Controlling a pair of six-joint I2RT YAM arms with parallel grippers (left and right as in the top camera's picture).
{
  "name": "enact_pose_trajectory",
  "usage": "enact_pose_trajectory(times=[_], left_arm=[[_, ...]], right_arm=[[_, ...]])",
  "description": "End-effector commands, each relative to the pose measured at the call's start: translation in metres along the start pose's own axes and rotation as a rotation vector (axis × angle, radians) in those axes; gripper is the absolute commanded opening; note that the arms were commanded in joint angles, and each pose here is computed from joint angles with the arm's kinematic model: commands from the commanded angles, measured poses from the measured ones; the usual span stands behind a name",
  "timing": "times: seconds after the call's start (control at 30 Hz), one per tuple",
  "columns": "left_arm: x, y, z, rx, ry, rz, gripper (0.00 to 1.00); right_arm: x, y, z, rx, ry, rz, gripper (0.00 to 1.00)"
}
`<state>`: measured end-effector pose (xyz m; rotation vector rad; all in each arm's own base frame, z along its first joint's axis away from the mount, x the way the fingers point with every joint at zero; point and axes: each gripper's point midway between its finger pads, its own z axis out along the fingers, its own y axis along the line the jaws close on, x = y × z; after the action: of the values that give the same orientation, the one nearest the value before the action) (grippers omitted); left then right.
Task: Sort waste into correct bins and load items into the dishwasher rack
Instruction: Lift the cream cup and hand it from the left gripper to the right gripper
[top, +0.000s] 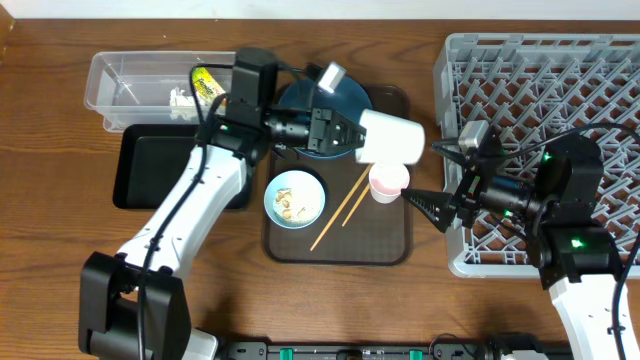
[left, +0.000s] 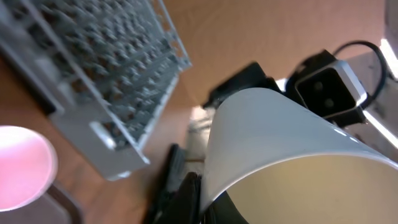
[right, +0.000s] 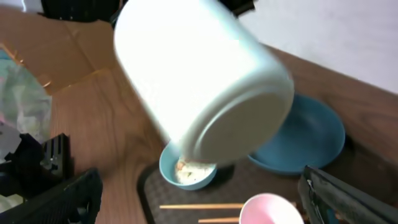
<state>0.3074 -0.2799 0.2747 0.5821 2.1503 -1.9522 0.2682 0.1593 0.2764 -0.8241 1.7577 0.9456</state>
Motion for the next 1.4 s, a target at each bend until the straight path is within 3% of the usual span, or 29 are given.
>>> enact_pose_trajectory(times=[0.0, 0.3, 0.47, 0.53, 0.7, 1.1, 1.37], left_arm=[[0.01, -0.015, 0.011, 0.062, 0.065, -0.036, 0.06], [0.021, -0.021, 0.027, 0.08, 0.11, -0.03, 0.06], [0.021, -0.021, 0.026, 0.08, 0.11, -0.03, 0.06], [0.021, -0.021, 0.026, 0.079, 0.11, -0.033, 0.06], [0.021, -0.021, 0.026, 0.079, 0.111, -0.045, 0.06], [0.021, -0.021, 0.026, 0.078, 0.111, -0.059, 0.06], [0.023, -0.023, 0.03, 0.079, 0.124, -0.133, 0.06]], right_arm=[[-0.01, 0.006, 0.001, -0.046, -0.027, -0.062, 0.99], [-0.034, 0.012, 0.0, -0.081, -0.106, -0.144, 1.0], [-0.034, 0.016, -0.001, -0.104, -0.109, -0.14, 0.59], [-0.034, 0.016, -0.001, -0.104, -0.108, -0.138, 0.54], [-0.034, 0.02, -0.001, -0.125, -0.111, -0.141, 0.6], [-0.034, 0.029, -0.003, -0.178, -0.116, -0.144, 0.56], [-0.037, 0.029, -0.003, -0.176, -0.124, -0.16, 0.62]])
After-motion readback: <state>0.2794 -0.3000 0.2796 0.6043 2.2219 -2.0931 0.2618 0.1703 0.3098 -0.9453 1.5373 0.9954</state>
